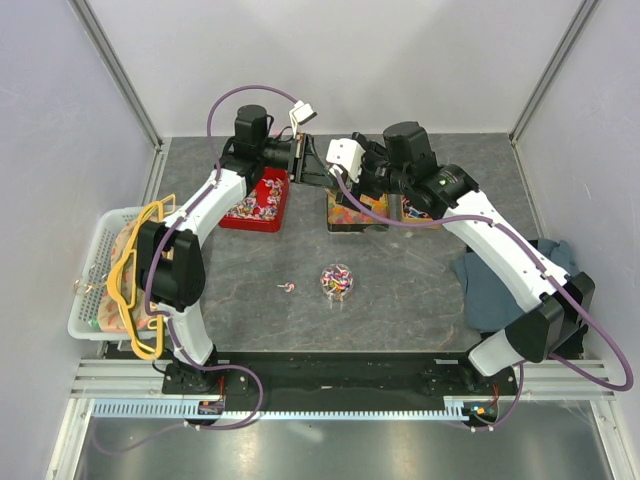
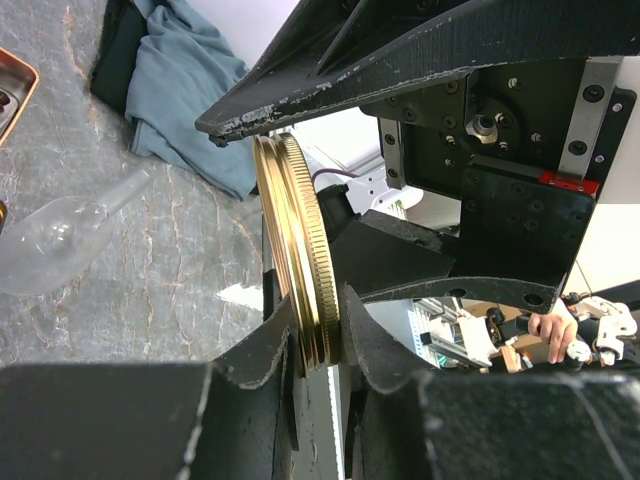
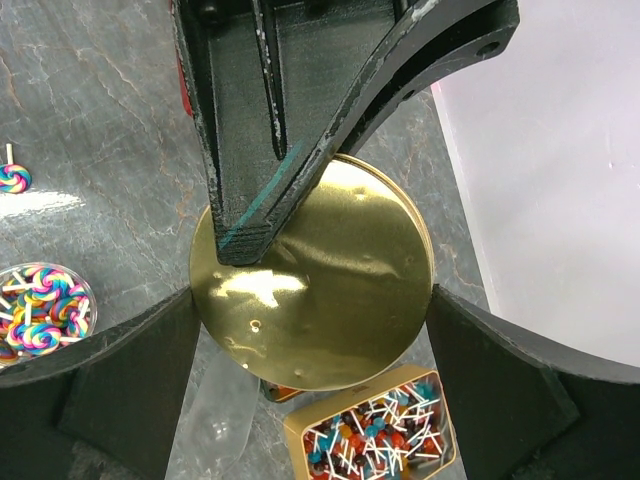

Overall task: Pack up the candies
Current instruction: Adjust the bottle lid.

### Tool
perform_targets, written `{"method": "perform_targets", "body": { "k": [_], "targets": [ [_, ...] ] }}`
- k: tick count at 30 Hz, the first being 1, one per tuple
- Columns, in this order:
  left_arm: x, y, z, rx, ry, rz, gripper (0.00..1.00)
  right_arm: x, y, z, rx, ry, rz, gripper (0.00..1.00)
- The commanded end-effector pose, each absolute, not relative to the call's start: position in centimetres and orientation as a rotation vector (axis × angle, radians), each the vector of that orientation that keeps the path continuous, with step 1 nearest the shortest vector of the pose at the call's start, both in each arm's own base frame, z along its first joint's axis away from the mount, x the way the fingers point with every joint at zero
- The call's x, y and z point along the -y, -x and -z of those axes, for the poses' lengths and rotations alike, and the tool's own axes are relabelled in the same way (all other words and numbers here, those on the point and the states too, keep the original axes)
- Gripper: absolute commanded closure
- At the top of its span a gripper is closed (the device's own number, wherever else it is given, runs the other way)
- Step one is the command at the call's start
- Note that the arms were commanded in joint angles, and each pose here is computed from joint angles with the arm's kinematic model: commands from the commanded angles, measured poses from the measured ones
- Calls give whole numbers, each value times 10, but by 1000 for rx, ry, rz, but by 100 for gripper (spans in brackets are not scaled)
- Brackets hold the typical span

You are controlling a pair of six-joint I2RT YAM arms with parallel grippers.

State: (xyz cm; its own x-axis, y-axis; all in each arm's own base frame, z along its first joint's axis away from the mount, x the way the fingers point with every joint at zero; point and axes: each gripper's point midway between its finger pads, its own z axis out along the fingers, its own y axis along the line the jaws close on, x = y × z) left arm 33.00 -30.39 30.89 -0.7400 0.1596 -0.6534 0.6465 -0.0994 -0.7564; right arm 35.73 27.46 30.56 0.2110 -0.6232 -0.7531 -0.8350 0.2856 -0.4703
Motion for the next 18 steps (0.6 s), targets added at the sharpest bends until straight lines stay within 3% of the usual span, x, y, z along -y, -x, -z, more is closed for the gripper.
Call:
{"method": "perform_targets", "body": {
  "k": [1, 7, 15, 18],
  "targets": [
    [303, -319, -321, -1789, -932, 1921, 98, -281, -365, -321, -1452, 1379, -243, 2],
    [303, -319, -319, -1792, -931, 1922, 98, -285, -360, -324, -1441, 1383, -281, 4],
    [304, -320, -314, -1803, -923, 1926, 98, -287, -357, -327, -1433, 1379, -299, 21],
    [304, -320, -313, -1804, -922, 1926, 93, -288, -356, -327, -1432, 1380, -304, 24]
  ]
}}
